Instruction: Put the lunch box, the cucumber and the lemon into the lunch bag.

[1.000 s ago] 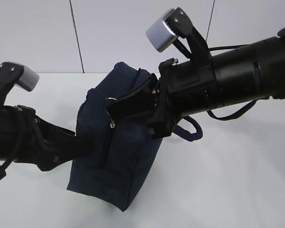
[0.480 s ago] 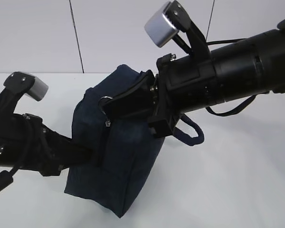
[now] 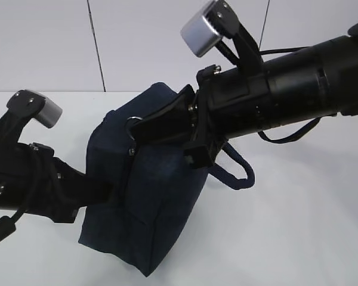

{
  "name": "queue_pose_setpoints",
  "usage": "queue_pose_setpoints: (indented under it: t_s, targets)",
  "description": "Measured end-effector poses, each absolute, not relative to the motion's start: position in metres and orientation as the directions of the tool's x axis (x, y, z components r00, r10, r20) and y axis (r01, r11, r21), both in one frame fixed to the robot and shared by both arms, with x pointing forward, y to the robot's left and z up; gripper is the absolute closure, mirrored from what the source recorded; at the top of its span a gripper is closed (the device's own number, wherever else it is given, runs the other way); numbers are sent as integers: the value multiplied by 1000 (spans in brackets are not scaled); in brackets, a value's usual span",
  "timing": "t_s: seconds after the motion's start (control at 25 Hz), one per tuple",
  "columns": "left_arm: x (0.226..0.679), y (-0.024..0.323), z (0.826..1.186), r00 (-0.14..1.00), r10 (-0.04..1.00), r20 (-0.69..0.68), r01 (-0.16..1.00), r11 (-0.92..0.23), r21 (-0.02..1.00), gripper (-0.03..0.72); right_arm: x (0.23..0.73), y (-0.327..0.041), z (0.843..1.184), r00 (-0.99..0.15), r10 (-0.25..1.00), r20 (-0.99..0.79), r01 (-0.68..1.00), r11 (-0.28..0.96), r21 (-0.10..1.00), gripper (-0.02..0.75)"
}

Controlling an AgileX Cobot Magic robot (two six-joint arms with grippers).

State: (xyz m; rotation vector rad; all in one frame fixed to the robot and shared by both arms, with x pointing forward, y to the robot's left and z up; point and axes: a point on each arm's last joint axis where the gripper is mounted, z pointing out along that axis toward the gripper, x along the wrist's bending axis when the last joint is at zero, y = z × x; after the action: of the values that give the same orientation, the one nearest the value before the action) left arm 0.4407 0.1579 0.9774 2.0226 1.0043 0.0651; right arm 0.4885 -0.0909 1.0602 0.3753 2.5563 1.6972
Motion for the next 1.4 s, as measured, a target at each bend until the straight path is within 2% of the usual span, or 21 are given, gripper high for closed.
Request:
queue_pose_setpoints:
  t_s: [0.48, 1.0, 1.24, 1.4]
  targets:
    - [441, 158, 977, 676, 674, -299, 629, -315, 711, 686, 495, -90, 1060, -949, 289, 124, 219, 326, 920, 730]
    - [441, 158, 977, 675, 675, -297, 628, -315, 711, 687, 507, -93, 1059, -839, 467, 281, 418, 222, 881, 730]
    - [441, 158, 977, 676, 675, -296, 627, -317, 711, 687, 510, -92, 1056, -806, 494, 325, 465, 189, 865, 730]
    - [441, 158, 977, 677, 675, -294, 627, -319, 711, 687, 508, -91, 1059, -804, 471, 363, 483, 162, 860, 730]
